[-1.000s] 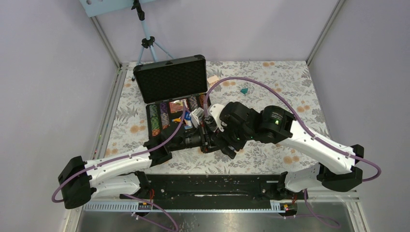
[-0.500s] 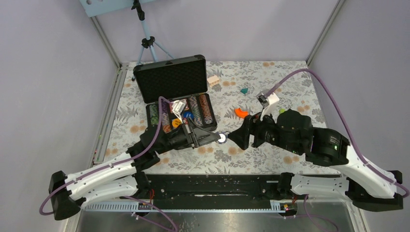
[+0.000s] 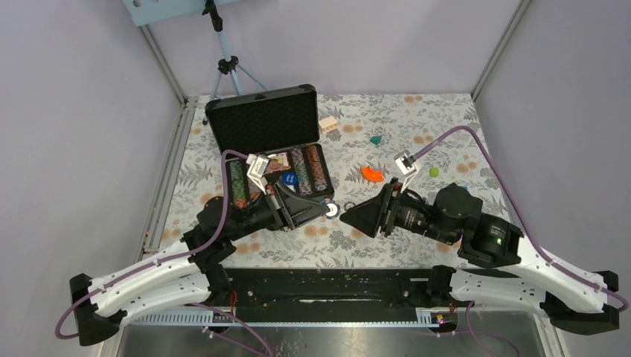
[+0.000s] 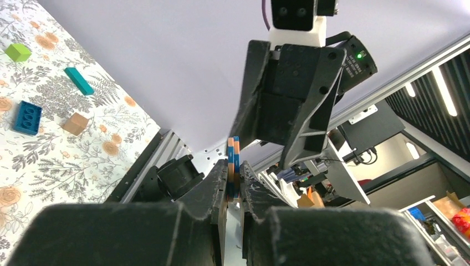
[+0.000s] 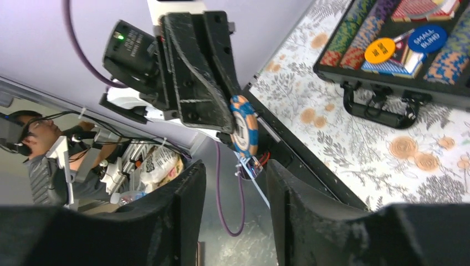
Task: Pack up texas hold em set
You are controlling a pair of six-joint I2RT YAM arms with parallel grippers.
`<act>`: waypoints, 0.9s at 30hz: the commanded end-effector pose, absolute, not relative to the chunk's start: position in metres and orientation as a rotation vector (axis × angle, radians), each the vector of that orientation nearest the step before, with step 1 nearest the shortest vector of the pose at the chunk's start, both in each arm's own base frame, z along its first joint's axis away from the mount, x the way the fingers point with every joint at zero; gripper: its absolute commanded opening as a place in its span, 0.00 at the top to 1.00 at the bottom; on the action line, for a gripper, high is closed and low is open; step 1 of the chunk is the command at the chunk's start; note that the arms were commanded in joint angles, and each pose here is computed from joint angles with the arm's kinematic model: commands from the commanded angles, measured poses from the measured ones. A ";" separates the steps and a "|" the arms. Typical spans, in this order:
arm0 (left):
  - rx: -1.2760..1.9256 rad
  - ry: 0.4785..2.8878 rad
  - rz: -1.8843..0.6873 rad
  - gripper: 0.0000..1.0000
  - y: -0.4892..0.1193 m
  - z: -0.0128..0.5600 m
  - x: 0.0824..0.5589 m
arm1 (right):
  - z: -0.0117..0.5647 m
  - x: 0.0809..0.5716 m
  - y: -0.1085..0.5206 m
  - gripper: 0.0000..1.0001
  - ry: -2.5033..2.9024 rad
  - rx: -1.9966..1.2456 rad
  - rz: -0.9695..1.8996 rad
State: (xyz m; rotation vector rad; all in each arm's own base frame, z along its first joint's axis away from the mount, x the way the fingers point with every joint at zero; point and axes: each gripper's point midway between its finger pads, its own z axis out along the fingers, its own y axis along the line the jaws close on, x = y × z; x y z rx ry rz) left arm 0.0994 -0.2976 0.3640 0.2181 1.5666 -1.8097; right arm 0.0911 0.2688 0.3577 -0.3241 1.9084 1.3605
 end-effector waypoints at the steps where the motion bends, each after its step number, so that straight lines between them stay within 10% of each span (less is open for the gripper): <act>1: 0.301 1.414 -1.838 1.00 -0.289 0.403 0.087 | 0.396 0.087 0.273 0.51 1.774 -0.324 1.474; 27: 0.470 1.315 -1.985 1.00 -0.292 0.415 0.057 | 0.401 0.078 0.286 0.61 1.763 -0.426 1.522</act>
